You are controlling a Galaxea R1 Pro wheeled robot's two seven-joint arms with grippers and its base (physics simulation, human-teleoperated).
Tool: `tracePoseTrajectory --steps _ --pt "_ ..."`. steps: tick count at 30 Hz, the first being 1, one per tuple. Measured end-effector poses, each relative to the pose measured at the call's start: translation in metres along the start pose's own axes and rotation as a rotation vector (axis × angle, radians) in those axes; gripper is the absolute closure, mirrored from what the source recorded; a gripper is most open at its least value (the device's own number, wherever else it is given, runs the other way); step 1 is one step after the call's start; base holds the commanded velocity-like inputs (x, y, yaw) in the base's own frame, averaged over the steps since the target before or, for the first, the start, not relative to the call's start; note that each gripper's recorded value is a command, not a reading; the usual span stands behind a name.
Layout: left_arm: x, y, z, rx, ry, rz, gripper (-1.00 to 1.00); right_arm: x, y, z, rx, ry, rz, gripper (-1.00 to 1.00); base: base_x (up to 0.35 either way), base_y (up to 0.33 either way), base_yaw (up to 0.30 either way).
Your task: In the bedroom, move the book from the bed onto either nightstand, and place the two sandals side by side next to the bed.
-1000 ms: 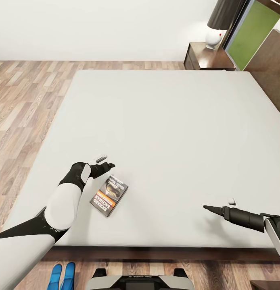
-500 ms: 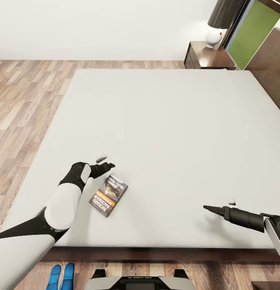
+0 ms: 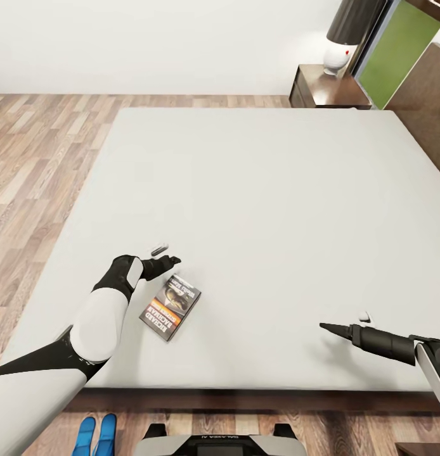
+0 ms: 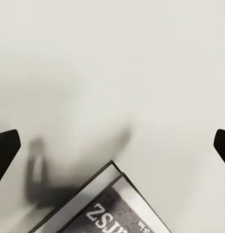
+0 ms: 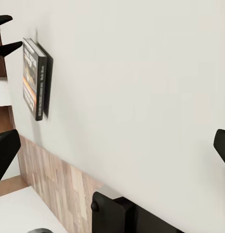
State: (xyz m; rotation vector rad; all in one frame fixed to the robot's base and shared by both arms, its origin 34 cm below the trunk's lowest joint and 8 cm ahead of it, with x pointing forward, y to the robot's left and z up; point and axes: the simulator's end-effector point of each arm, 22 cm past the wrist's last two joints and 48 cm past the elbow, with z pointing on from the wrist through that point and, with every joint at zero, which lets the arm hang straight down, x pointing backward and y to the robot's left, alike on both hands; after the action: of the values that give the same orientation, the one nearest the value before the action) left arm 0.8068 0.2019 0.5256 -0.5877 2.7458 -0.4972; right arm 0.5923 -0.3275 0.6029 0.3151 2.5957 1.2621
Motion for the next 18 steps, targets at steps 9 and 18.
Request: tracePoseTrajectory --steps 9,18 --pt "0.0007 0.006 0.0072 -0.011 0.0 0.011 -1.0 0.001 -0.007 0.0056 -0.001 -0.001 0.0 -1.0 0.0 0.0 0.0" --pt "0.0007 0.006 0.0072 -0.011 0.0 0.011 -1.0 0.0012 -0.0071 0.0057 -0.001 0.0 0.0 -1.0 0.0 0.0 0.0"
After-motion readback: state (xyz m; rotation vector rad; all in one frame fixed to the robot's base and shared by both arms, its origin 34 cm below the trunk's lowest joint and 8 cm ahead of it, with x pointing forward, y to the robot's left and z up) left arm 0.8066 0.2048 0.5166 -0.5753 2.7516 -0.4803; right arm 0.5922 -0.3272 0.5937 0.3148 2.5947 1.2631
